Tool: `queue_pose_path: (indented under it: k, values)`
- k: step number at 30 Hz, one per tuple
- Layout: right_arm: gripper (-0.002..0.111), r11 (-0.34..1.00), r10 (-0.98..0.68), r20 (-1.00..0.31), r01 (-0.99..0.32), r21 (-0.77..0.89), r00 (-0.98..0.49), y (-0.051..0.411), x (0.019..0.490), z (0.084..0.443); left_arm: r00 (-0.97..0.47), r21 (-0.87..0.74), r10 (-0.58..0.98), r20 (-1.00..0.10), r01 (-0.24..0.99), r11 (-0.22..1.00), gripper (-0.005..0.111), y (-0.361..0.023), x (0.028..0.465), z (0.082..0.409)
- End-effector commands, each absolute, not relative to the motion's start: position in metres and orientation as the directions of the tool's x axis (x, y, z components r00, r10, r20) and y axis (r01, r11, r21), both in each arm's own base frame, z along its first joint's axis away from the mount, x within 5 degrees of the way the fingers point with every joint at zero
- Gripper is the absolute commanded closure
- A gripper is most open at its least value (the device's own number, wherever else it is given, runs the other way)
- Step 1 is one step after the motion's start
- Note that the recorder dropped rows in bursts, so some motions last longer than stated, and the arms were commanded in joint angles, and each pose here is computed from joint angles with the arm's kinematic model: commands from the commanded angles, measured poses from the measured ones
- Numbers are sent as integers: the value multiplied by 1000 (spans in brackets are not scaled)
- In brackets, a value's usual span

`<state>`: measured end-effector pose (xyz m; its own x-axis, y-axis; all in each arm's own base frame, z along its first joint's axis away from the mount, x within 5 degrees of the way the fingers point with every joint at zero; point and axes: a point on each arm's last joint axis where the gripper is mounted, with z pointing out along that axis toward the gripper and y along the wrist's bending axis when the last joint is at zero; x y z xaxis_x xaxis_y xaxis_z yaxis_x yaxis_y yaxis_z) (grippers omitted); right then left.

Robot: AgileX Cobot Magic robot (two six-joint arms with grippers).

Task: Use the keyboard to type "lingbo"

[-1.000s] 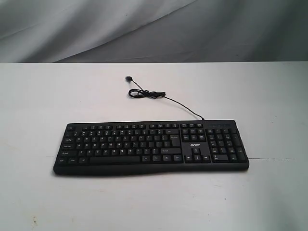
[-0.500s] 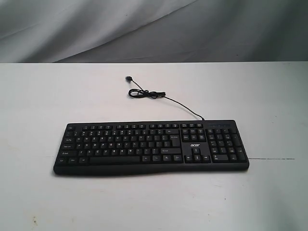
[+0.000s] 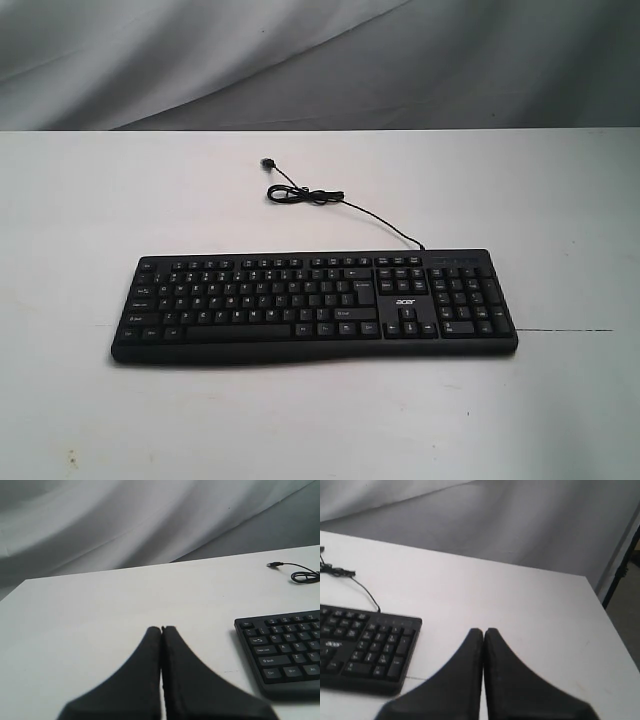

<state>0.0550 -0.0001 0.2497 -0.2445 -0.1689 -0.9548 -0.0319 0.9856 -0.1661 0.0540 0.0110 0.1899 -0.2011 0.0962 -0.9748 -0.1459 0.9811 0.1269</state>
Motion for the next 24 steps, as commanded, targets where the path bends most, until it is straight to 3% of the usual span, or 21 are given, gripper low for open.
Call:
queue_pose_path:
  k: [1,5,12,19,24]
  values:
    - [108,992,-123,-963,-35,-118,-240,1,67,302,-190,121,93,-977,-139,983,107,10,54,189]
    - [108,995,-92,-953,-50,-81,-290,2,99,333,-190,121,93,-977,-139,983,107,10,54,189]
    - [108,975,-11,-841,-192,110,-541,31,144,304,-190,121,93,-977,-139,983,107,10,54,189]
    - [108,890,-218,-707,-434,139,-673,98,179,263,-190,121,93,-977,-139,983,107,10,54,189]
    - [108,805,-373,-676,-583,104,-635,153,215,262,-190,121,93,-977,-139,983,107,10,54,189]
